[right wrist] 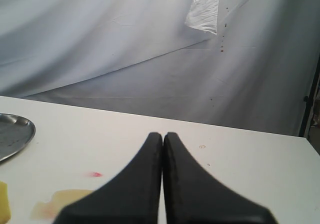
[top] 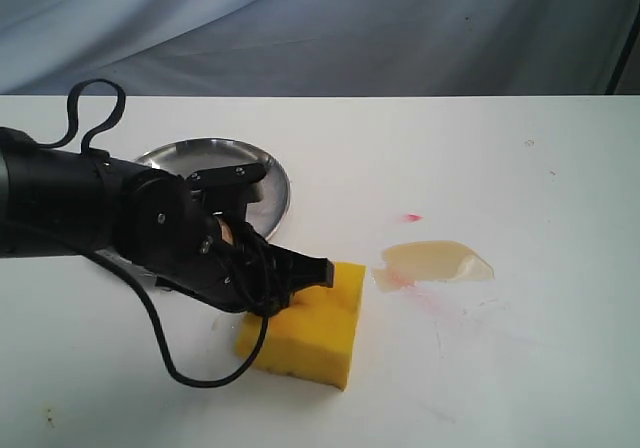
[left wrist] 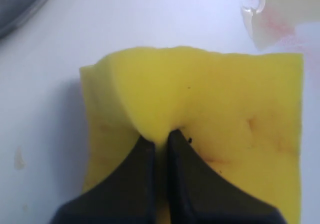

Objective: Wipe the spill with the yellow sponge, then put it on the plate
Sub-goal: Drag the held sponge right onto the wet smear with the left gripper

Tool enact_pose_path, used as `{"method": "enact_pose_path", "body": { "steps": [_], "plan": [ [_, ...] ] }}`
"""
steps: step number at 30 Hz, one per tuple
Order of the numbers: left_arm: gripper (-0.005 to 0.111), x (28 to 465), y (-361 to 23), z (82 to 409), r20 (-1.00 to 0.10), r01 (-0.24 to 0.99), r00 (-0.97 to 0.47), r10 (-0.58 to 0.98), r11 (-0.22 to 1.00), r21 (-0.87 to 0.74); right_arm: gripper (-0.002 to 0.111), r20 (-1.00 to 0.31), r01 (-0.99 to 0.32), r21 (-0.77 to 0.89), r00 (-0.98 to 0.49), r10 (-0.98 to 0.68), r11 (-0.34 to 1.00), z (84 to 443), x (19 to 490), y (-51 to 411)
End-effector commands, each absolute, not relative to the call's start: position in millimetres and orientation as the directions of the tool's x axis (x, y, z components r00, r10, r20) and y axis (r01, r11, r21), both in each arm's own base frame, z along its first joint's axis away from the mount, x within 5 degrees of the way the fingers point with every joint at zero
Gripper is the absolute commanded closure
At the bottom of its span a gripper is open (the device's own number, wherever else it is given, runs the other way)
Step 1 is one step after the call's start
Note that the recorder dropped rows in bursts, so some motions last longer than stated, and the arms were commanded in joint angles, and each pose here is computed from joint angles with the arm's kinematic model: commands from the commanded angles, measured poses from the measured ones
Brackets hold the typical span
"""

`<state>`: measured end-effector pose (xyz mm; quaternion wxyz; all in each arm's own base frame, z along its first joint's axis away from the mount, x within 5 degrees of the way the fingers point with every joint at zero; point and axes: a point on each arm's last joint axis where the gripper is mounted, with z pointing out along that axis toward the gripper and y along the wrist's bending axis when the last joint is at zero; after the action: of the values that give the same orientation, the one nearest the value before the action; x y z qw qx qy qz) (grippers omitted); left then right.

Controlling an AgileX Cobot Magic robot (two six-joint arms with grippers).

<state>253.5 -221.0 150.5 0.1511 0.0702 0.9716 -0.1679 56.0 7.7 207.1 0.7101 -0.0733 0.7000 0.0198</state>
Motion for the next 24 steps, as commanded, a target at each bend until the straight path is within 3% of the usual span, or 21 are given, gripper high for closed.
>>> {"method": "enact_pose_path", "body": {
  "steps": [1, 7, 15, 24],
  "plan": [
    [0.107, 267, -237, 165, -0.376, 0.222, -0.923, 0.085, 0.914, -0.339, 0.108, -0.996, -0.122, -0.083, 0.021, -0.081, 0.989, 206, 56, 7],
    [0.107, 298, -264, 172, -0.408, 0.281, -0.903, 0.134, 0.903, -0.326, 0.108, -0.996, -0.122, -0.083, 0.021, -0.081, 0.989, 206, 56, 7],
    [0.107, 326, -300, 158, -0.324, 0.316, -0.922, 0.212, 0.896, -0.311, 0.108, -0.996, -0.122, -0.083, 0.021, -0.081, 0.989, 206, 56, 7],
    [0.107, 341, -329, 150, -0.324, 0.349, -0.915, 0.241, 0.874, -0.337, 0.108, -0.996, -0.122, -0.083, 0.021, -0.081, 0.989, 206, 56, 7]
  ]
}}
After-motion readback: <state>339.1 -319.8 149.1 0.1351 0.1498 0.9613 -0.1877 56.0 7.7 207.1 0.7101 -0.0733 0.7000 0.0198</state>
